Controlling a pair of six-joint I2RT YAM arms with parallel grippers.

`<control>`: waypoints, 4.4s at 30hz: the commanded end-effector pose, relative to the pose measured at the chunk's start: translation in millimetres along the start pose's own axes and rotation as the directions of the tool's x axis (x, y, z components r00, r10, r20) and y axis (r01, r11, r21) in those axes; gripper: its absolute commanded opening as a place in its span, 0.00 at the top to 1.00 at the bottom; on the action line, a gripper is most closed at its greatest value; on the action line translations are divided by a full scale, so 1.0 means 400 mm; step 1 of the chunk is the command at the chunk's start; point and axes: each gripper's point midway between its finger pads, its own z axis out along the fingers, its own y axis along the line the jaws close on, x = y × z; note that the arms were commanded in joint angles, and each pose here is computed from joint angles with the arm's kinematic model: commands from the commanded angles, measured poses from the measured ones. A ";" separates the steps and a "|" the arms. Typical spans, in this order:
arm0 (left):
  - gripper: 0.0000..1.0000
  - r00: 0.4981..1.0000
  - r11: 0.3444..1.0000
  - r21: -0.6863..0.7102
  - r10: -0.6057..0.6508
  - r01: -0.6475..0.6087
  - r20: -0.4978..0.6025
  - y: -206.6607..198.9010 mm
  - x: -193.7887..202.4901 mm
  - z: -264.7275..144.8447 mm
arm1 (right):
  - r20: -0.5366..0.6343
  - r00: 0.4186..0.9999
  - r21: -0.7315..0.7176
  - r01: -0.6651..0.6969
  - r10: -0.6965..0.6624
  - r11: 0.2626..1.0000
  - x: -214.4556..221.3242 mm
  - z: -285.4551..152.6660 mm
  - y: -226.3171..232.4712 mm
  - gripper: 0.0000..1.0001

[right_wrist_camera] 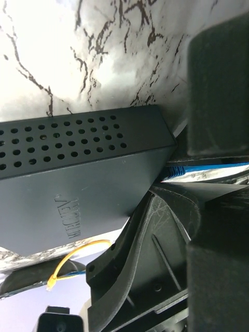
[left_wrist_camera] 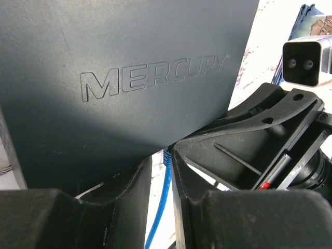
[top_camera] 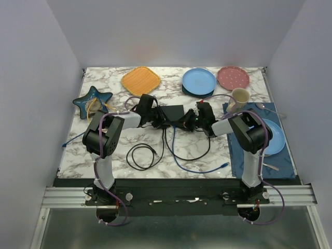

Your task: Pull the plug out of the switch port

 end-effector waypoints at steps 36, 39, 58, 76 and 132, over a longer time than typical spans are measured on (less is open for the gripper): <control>0.08 0.824 0.820 0.243 0.401 -0.518 0.401 -0.301 0.120 -0.231 | 0.161 0.900 0.176 0.378 -0.405 0.909 -0.087 -0.298 0.250 0.99; 0.01 0.790 0.788 0.233 0.450 -0.571 0.416 -0.303 0.169 -0.232 | 0.159 0.905 0.143 0.375 -0.395 0.916 -0.069 -0.316 0.276 0.99; 0.96 0.826 0.827 0.109 0.524 -0.552 0.207 -0.226 0.244 -0.132 | 0.180 0.877 0.082 0.437 -0.445 0.896 0.014 -0.398 0.327 0.99; 1.00 0.639 0.859 -0.153 0.471 -0.488 0.608 -0.416 -0.173 -0.522 | 0.489 0.677 0.329 0.441 -0.550 0.835 -0.100 -0.663 0.336 0.32; 0.01 0.831 0.992 0.125 -0.097 0.033 0.548 -0.086 -0.157 -0.404 | 0.299 0.724 0.573 0.385 -0.622 0.724 -0.147 -0.403 0.183 0.00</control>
